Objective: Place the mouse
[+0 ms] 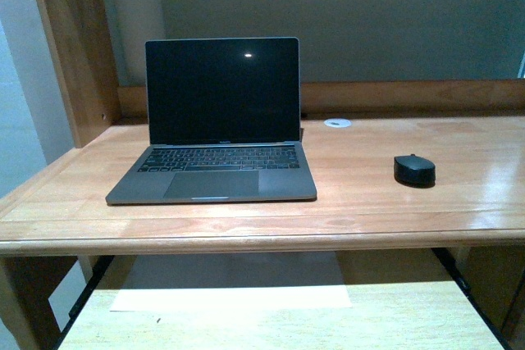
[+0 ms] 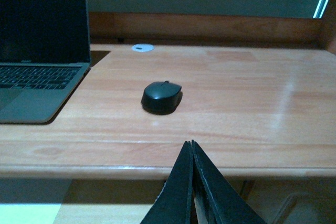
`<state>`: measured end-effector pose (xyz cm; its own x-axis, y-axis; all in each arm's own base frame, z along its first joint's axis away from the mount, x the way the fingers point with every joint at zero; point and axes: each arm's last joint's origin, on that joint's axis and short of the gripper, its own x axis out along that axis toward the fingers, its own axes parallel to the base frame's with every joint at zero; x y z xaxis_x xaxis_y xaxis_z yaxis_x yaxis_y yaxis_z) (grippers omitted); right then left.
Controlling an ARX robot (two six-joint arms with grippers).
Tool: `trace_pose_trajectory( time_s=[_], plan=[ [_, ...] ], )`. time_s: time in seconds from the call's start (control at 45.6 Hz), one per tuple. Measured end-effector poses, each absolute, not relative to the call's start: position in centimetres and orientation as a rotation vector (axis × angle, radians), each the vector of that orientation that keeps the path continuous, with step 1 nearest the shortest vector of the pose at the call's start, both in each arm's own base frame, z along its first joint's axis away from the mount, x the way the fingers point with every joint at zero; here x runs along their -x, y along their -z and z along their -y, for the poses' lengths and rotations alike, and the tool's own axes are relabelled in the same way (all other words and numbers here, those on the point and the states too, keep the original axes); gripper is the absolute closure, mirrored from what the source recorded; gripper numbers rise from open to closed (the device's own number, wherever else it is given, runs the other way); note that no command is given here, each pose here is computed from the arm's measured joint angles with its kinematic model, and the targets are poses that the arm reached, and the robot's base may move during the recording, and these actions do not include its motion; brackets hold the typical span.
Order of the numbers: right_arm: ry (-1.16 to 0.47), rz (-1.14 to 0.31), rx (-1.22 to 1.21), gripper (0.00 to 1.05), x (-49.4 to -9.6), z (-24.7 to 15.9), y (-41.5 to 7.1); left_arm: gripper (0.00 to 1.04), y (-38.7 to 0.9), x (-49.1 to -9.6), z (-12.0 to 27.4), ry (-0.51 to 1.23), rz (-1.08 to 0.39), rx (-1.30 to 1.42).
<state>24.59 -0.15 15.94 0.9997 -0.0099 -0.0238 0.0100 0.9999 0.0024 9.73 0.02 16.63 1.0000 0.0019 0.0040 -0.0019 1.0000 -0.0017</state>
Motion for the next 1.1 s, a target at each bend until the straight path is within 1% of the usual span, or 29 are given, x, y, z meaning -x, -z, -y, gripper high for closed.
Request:
trace_pose_trajectory(
  time_s=[0.22,0.351,0.637,1.098],
  plan=[
    [-0.002,-0.01,-0.002,1.03,-20.9,0.0,-16.3,0.07,-16.6,-9.7,0.0,-0.002,0.004,0.002],
    [-0.001,-0.026,-0.002,1.03,-19.6,0.0,-16.0,0.07,-16.6,-9.7,0.0,-0.003,0.004,0.002],
    [-0.001,-0.01,-0.002,1.03,-15.8,0.0,-16.4,0.07,-16.6,-9.7,0.0,-0.003,0.004,0.002],
    [-0.001,0.015,-0.002,1.03,-12.4,0.0,-17.1,0.07,-16.6,-9.7,0.0,-0.003,0.004,0.002]
  ],
)
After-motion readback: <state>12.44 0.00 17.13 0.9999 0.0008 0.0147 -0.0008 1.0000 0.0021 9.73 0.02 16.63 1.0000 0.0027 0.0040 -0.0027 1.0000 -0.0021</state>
